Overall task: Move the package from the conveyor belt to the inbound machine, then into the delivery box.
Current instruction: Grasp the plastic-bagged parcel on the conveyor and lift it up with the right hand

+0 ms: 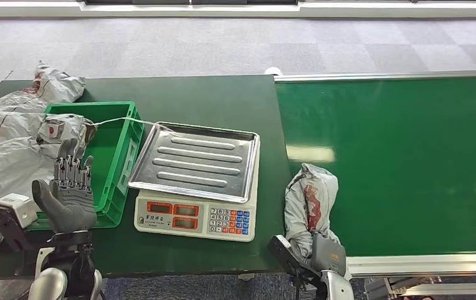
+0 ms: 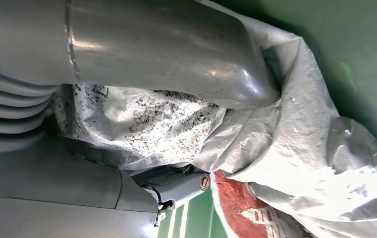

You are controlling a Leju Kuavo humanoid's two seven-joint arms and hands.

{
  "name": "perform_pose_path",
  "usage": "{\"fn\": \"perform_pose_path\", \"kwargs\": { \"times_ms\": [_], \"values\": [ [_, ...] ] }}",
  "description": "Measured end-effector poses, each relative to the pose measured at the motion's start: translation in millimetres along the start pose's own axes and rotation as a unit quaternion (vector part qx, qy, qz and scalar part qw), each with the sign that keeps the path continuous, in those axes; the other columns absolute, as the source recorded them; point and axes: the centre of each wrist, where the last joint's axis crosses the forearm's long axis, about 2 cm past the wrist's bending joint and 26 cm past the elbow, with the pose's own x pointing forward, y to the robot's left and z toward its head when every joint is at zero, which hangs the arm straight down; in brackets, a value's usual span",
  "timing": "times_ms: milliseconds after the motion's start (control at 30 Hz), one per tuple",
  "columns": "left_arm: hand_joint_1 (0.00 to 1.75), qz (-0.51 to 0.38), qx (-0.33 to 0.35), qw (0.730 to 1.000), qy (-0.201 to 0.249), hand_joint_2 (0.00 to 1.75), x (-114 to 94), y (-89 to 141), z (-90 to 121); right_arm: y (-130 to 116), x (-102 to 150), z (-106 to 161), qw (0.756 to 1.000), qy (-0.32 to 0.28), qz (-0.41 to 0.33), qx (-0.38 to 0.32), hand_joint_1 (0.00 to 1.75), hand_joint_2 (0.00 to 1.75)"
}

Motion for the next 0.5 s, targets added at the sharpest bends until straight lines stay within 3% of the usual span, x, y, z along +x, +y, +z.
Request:
{"fn": "perform_pose_path", "kwargs": {
  "times_ms": [200, 500],
  "values": [
    [0.0, 0.0, 0.001, 1.0, 0.001, 0.0, -0.6, 0.4, 2.0, -1.6, -0.2, 0.2, 0.999, -0.017, 0.003, -0.033, 1.75, 1.75],
    [0.0, 0.0, 0.003, 1.0, 0.001, 0.0, -1.0, 1.3, 9.4, -24.7, -1.3, -3.9, 0.995, -0.036, -0.002, -0.094, 1.75, 1.75]
  ]
}}
